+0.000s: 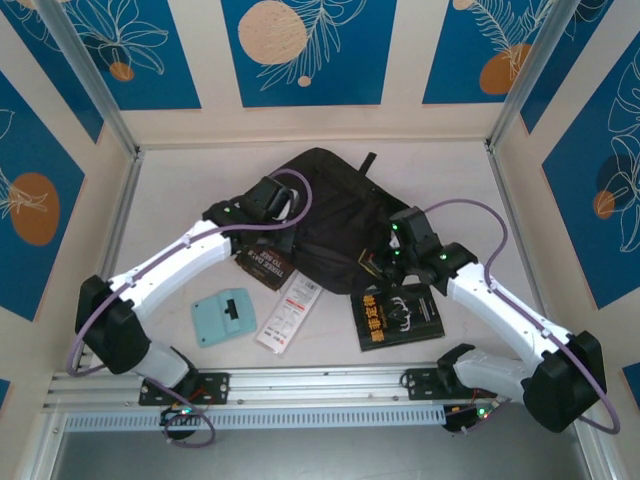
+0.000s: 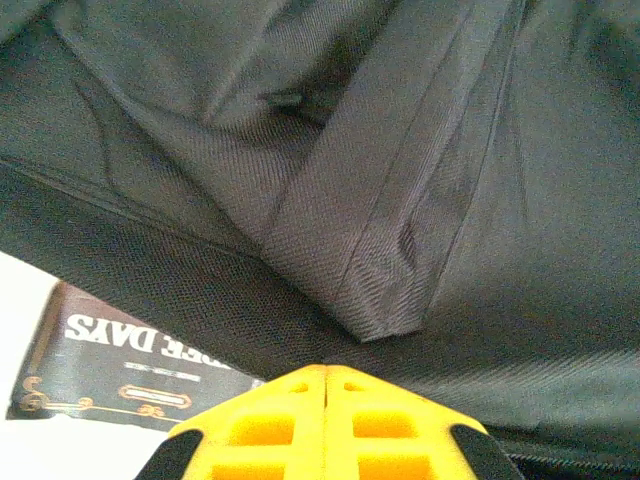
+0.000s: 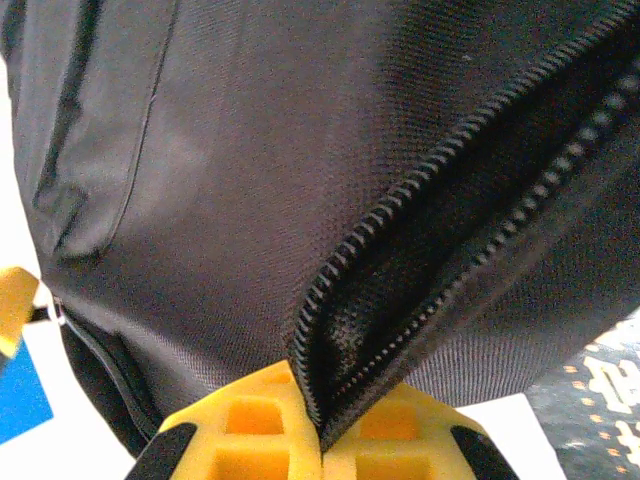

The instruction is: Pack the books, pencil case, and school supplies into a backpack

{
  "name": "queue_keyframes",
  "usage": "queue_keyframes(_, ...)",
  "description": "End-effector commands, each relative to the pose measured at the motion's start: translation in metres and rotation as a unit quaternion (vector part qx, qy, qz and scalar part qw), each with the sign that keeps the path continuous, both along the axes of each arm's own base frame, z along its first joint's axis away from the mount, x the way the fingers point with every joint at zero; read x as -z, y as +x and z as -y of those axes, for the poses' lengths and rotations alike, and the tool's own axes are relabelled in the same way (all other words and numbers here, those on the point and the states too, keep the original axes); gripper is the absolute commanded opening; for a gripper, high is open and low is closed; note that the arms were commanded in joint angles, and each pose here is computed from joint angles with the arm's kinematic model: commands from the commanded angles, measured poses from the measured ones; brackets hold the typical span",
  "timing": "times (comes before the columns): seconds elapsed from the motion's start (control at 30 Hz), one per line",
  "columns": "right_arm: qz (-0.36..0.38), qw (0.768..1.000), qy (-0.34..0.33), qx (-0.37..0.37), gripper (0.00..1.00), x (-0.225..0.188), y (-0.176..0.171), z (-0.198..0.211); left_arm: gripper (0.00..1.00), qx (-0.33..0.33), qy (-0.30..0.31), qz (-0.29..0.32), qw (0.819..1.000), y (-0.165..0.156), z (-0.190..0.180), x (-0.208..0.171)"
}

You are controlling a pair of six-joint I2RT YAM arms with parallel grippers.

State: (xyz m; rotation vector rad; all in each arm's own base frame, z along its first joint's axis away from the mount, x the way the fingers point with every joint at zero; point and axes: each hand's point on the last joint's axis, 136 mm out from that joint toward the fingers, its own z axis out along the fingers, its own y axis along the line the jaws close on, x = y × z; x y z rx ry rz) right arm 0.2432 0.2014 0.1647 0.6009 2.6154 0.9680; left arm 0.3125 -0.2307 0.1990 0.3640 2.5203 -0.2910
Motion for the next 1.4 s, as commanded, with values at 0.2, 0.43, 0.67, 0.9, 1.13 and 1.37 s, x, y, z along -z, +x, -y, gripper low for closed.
queue_keyframes(0.2,0.06,0.984,-0.107,-0.127,0.0,0.005,0.011,-0.05,0.0,-0.076,-0.031,0.124,0.989,-0.007,-0.058,-0.078)
queue_keyframes(0.43,0.016,0.981,-0.143,-0.13,0.12,0.043,0.008,-0.05,0.0,-0.1,-0.013,0.087,0.991,-0.044,-0.089,-0.039)
queue_keyframes(0.67,-0.001,0.978,-0.184,-0.102,0.38,0.054,0.022,-0.029,0.0,-0.112,0.012,0.032,0.993,-0.056,-0.095,0.01)
queue_keyframes(0.9,0.034,0.972,-0.209,-0.099,0.48,0.031,0.032,-0.015,0.01,-0.091,0.035,-0.011,0.995,-0.056,-0.086,0.033)
queue_keyframes(1.13,0.042,0.965,-0.24,-0.096,0.75,0.021,0.026,0.011,0.36,-0.102,0.046,-0.016,0.994,-0.057,-0.091,0.033)
queue_keyframes(1.37,0.086,0.97,-0.218,-0.061,0.74,-0.006,0.019,0.039,0.56,-0.074,0.07,0.002,0.995,-0.054,-0.092,0.009)
